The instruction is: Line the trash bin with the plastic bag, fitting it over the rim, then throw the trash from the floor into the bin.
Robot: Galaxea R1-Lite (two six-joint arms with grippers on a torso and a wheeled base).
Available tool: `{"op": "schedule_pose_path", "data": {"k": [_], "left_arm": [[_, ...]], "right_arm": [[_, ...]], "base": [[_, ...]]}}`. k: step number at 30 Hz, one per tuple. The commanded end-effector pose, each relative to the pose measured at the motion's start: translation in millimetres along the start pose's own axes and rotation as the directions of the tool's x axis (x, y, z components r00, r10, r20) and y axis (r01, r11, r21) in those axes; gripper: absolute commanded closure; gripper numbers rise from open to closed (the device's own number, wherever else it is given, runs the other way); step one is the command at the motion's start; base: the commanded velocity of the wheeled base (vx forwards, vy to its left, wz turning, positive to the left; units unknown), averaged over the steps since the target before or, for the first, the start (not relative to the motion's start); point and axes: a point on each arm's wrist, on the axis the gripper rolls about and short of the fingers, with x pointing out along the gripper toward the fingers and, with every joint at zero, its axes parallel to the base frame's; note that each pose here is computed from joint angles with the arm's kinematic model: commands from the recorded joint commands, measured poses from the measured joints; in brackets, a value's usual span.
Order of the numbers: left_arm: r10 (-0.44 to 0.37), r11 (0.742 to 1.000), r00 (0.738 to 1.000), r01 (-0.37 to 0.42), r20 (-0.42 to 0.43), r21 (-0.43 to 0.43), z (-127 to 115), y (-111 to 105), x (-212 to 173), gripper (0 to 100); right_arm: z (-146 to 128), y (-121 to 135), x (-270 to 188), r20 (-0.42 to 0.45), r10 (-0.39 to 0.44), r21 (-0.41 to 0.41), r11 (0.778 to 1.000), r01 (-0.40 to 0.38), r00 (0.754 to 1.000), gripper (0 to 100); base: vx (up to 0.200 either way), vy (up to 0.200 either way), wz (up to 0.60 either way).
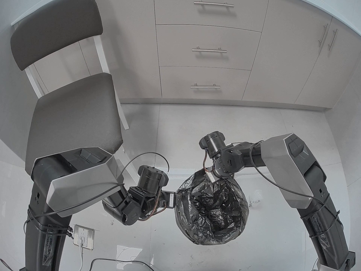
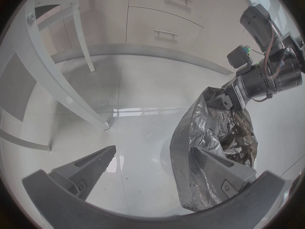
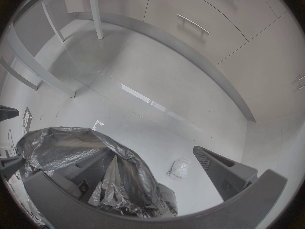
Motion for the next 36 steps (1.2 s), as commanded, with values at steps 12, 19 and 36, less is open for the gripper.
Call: {"op": "schedule_pose_path", "data": {"k": [12,19,36], "left_arm": [[0.01,0.999,0.998,-0.007,-0.066,0.043,-14.2,0.1,15.2,0],[0.012,0.999,0.997,-0.009,-0.073,0.044,-14.8,0.2,15.7,0],[0.013,0.999,0.997,-0.009,-0.074,0.045,-16.7,0.3,15.0,0]], "right_arm": [[-16.8,1.6,32.9,-0.017,-0.014,0.014,1.0,0.014,1.0,0],[-23.5,0.1,42.5,-0.036,-0.019,0.018,1.0,0.02,0.999,0],[-22.9,-21.0,49.9,-0.033,-0.034,0.066,0.997,0.036,0.999,0]], "base": [[0.0,0.0,0.0],[0.0,0.0,0.0],[0.0,0.0,0.0]]}}
